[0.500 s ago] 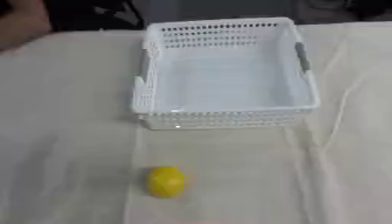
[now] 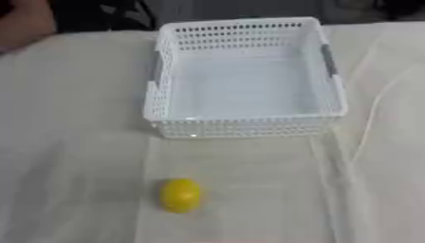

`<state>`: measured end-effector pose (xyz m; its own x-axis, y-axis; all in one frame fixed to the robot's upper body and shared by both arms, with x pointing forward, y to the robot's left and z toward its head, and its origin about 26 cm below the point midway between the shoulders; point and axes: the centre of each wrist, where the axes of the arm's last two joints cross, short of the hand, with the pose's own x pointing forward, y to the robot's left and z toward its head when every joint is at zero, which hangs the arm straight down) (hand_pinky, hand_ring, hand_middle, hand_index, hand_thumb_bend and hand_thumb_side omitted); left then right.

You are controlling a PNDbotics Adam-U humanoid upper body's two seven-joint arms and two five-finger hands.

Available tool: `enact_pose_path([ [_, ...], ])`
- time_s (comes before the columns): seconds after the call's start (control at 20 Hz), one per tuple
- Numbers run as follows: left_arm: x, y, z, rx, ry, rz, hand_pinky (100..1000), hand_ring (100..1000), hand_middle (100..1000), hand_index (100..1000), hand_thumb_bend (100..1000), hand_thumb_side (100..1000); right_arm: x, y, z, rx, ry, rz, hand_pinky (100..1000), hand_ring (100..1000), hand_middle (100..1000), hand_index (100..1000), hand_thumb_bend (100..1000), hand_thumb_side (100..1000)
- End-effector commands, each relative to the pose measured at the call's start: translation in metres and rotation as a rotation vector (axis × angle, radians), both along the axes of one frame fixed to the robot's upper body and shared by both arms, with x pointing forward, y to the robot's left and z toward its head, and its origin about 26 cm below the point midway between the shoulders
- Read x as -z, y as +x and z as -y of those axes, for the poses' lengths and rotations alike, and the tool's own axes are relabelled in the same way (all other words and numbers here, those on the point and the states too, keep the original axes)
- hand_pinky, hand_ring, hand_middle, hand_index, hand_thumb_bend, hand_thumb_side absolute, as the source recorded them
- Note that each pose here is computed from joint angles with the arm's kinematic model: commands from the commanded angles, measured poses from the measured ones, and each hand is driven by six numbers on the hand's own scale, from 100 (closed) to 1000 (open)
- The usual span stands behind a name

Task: Pick up objects on the table and place them in the box.

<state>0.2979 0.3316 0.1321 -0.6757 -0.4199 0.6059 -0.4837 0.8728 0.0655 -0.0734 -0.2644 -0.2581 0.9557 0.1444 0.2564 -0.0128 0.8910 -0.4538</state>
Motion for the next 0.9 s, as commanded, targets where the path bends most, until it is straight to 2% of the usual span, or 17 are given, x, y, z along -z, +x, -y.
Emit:
enact_pose_path([
  [0.05,-0.005,-0.001,-0.003,-0.002,0.023,0.010,453,630,789,860,185,948,-0.002,-0.010,0.004,0.010,-0.009,-0.016,465,573,676,718,100,877],
  [0.25,-0.001,0.000,-0.002,0.013,0.036,-0.016,419,598,776,856,160,925,-0.001,-0.005,0.004,0.002,-0.009,-0.001,464,572,675,717,100,876],
  [0.35,0.001,0.002,0.000,0.024,0.056,-0.035,408,593,771,854,124,886,-0.001,-0.003,0.003,0.001,-0.009,-0.002,464,572,676,718,100,875],
  [0.4,0.002,0.002,0.000,0.021,0.079,-0.047,411,597,771,855,100,847,-0.001,-0.003,0.003,0.000,-0.010,-0.005,465,572,676,717,100,875],
  [0.55,0.002,0.005,-0.002,-0.010,0.157,-0.090,410,598,771,855,100,838,-0.001,-0.002,0.002,-0.002,-0.014,-0.007,464,572,676,717,100,875],
  [0.6,0.000,0.007,-0.002,-0.024,0.195,-0.102,415,606,770,855,100,751,-0.001,-0.002,0.002,-0.002,-0.015,-0.007,464,572,676,717,100,875],
  [0.65,-0.005,0.009,-0.003,-0.036,0.247,-0.111,416,606,770,855,100,751,-0.001,-0.001,0.003,-0.003,-0.016,-0.007,464,572,676,717,100,877],
  [0.7,-0.009,0.011,-0.003,-0.045,0.295,-0.114,427,618,772,857,100,680,-0.001,-0.001,0.003,-0.005,-0.017,-0.007,464,572,676,717,100,875],
  [0.9,-0.030,0.023,-0.001,-0.048,0.505,-0.114,460,657,791,869,100,609,-0.001,0.000,0.008,-0.013,-0.024,-0.003,464,571,675,717,100,875],
])
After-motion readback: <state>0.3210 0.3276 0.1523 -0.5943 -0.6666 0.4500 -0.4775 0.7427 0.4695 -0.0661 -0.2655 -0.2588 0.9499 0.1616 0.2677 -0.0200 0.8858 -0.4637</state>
